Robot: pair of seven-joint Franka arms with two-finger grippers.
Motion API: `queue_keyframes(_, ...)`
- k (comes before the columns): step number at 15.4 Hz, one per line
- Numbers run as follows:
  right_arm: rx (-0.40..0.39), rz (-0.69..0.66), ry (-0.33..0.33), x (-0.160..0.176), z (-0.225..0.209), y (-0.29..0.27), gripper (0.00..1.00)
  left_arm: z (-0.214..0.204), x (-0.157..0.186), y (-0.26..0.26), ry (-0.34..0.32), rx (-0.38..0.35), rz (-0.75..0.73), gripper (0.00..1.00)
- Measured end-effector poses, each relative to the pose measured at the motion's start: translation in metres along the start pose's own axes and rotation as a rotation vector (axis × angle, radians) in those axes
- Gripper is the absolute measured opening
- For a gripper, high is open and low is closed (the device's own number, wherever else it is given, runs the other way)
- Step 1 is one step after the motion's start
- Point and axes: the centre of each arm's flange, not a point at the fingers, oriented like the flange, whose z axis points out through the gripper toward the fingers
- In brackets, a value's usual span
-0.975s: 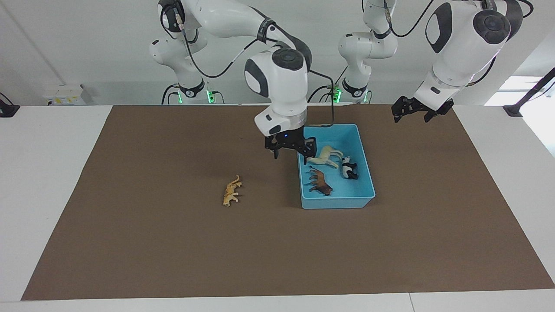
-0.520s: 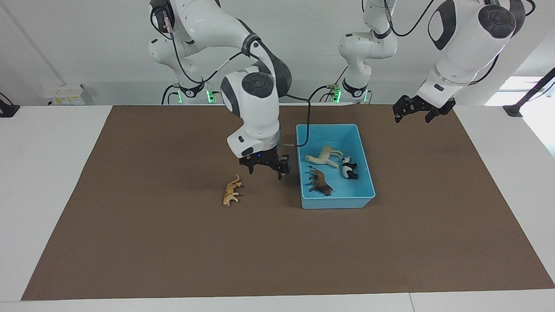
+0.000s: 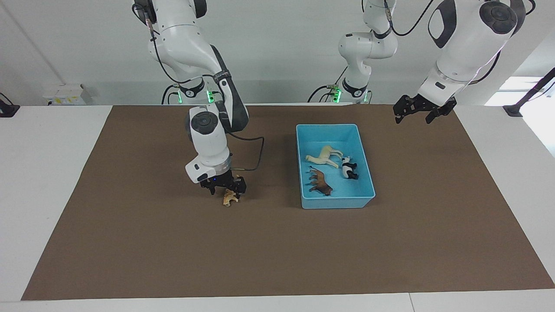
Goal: Put all toys into storage box
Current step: 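Grasp the tan animal toy with the right gripper, then carry the tan animal into the box and open the right gripper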
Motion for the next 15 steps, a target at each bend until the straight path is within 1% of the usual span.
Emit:
queue_keyframes(4, 0.0, -0.055, -0.004, -0.013, 0.01, -0.005, 1.0, -0.001, 0.0, -0.001, 0.002, 0.0, -0.003, 1.0)
queue_keyframes(7, 0.011, -0.078, 0.024, -0.023, 0.027, 0.007, 1.0, -0.002, -0.001, -0.002, 0.004, 0.0, -0.004, 1.0)
queue_keyframes(8, 0.017, -0.08, 0.034, -0.024, 0.027, 0.007, 0.93, -0.003, -0.002, -0.003, 0.005, -0.001, -0.006, 1.0)
queue_keyframes(9, 0.018, -0.081, 0.035, -0.025, 0.026, 0.006, 0.88, -0.003, -0.002, -0.005, 0.005, -0.001, -0.009, 1.0)
queue_keyframes(10, 0.019, -0.079, 0.035, -0.025, 0.025, 0.006, 0.72, -0.003, -0.002, -0.006, 0.006, -0.001, -0.011, 1.0)
queue_keyframes(14, 0.005, -0.078, 0.001, -0.026, 0.016, -0.001, 0.31, -0.003, -0.002, -0.007, 0.006, -0.002, -0.014, 1.0)
queue_keyframes(15, 0.001, -0.08, -0.008, -0.025, 0.013, -0.003, 0.24, -0.003, -0.002, -0.007, 0.006, -0.002, -0.014, 1.0)
